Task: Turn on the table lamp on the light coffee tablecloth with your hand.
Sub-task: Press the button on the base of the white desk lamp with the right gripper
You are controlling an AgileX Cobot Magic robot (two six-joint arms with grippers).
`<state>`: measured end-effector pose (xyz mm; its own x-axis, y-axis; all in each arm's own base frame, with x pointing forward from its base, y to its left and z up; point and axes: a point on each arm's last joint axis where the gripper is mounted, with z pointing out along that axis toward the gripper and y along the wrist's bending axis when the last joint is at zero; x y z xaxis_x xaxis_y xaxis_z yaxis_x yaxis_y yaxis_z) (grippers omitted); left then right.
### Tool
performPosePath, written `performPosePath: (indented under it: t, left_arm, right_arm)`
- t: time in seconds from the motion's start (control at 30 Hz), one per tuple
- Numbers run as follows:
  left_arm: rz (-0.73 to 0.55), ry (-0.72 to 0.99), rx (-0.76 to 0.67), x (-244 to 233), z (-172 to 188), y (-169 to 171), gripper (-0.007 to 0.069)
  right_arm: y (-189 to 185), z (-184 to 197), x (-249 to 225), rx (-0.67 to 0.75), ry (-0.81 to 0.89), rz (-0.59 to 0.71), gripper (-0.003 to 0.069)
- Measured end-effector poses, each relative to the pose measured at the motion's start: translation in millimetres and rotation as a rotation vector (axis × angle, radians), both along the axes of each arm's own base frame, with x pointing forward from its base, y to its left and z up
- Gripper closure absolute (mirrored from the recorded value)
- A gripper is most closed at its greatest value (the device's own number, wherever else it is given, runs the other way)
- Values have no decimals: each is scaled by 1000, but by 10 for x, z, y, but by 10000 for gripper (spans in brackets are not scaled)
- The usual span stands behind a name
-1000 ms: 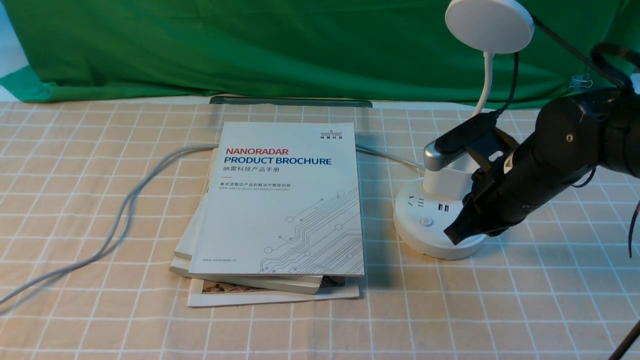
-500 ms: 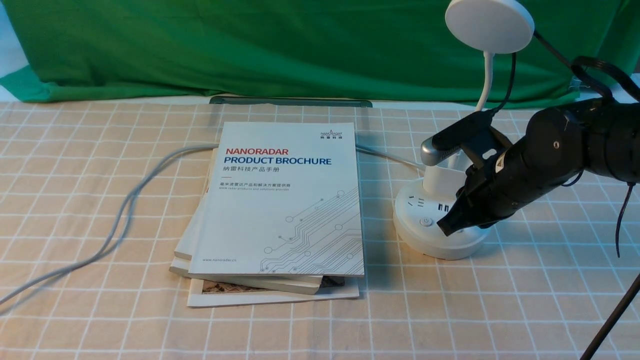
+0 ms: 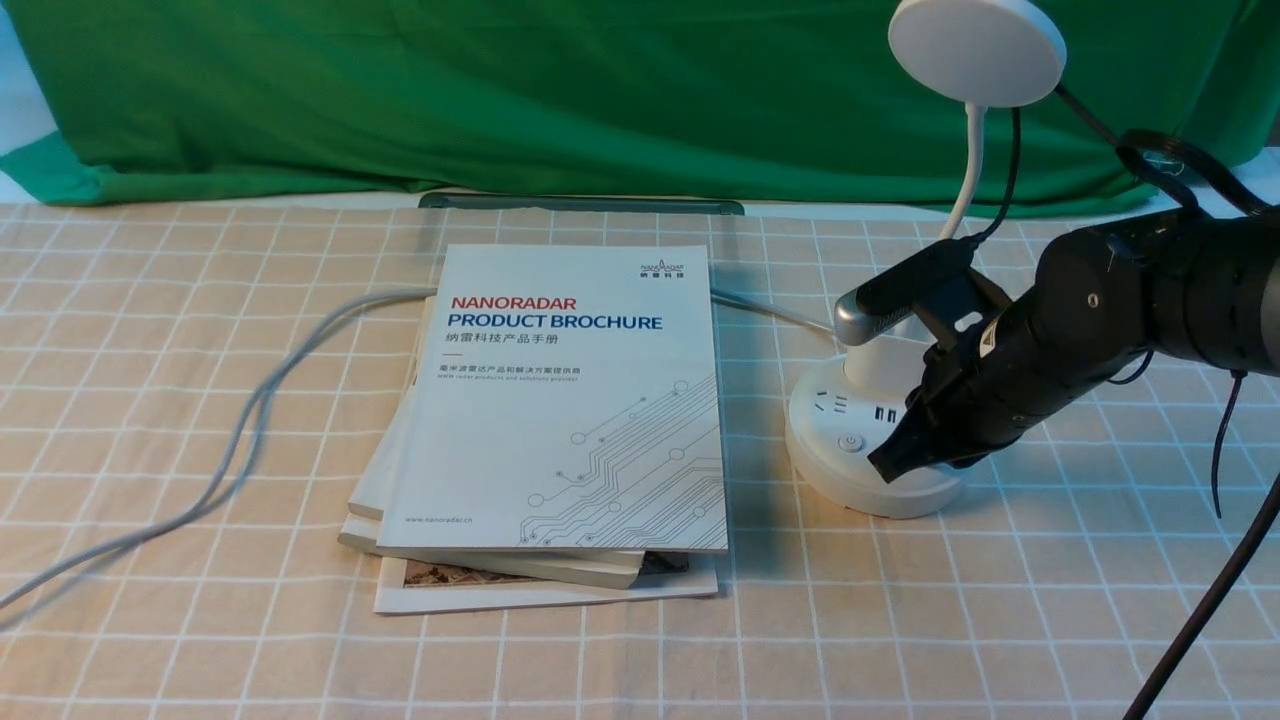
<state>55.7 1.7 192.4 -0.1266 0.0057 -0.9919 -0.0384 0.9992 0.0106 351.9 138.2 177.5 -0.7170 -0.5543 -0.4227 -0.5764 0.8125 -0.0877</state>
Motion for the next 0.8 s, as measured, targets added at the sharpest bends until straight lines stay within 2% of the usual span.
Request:
performPosePath:
  t: [0.43, 0.57, 0.63, 0.8]
  left_arm:
    - [0, 0, 0, 0, 0, 0, 604]
    - [0, 0, 0, 0, 0, 0, 604]
    - [0, 0, 0, 0, 0, 0, 604]
    - [0, 0, 0, 0, 0, 0, 604]
  right_arm:
    - [14, -36, 25, -6, 14, 2, 629]
    - [-1, 68, -23, -1, 5, 1, 629]
    - [-21, 190, -80, 8, -5, -7, 629]
    - [-148, 935, -409, 100, -170, -46, 624]
